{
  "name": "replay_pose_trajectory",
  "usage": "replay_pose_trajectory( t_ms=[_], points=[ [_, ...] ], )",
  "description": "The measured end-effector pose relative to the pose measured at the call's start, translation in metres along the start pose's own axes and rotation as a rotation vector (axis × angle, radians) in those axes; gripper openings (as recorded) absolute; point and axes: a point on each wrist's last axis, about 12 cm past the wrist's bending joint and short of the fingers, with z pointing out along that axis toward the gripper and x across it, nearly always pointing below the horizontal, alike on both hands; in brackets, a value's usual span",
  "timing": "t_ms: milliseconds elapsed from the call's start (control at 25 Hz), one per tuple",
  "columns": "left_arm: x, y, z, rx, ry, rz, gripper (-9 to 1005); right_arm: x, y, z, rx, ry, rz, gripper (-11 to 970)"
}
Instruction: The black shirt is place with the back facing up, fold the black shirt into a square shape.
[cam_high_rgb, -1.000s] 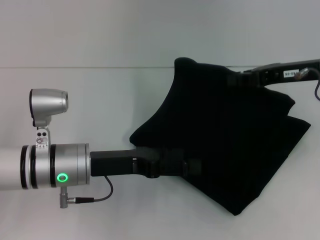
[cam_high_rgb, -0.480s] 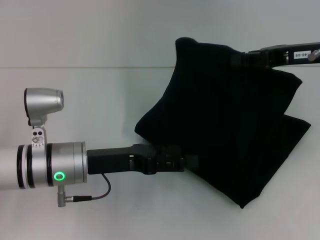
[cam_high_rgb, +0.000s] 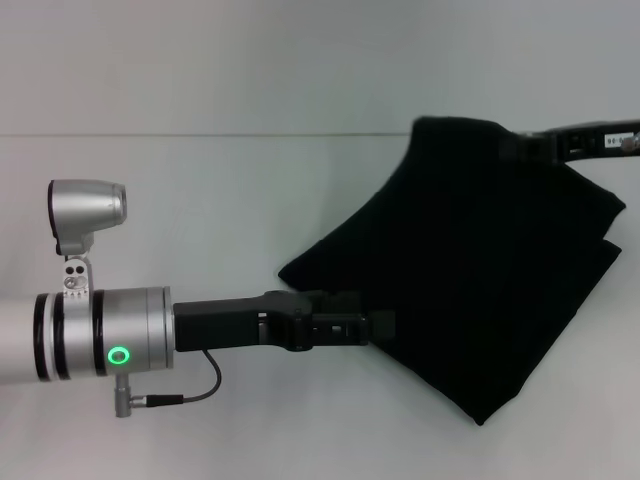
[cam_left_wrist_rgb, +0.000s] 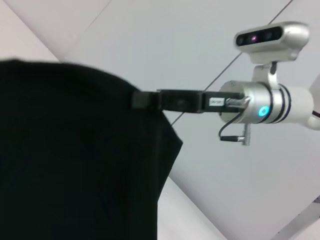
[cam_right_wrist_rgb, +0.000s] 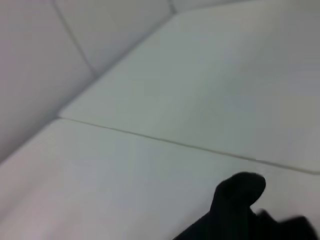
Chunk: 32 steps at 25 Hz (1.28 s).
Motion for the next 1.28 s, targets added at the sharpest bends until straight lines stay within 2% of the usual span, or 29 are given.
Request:
replay_pose_trajectory(
  t_ms=[680, 1080, 1280],
  points=[
    [0.007, 0.003, 0.001, -0.027, -0.003, -0.018, 841, 0.029, -0.029, 0.011, 0.188, 0.052, 0.072, 49],
    [0.000, 0.015, 0.007, -0.137, -0.057, -0.056, 837, 0.040, -0.043, 0.003, 0.274, -0.001, 0.123, 65],
    [-0.003, 0.023, 0.010, -0.205, -0.103, -0.126, 835, 0.035, -0.044, 0.001, 0.272, -0.020, 0.131, 277]
  ],
)
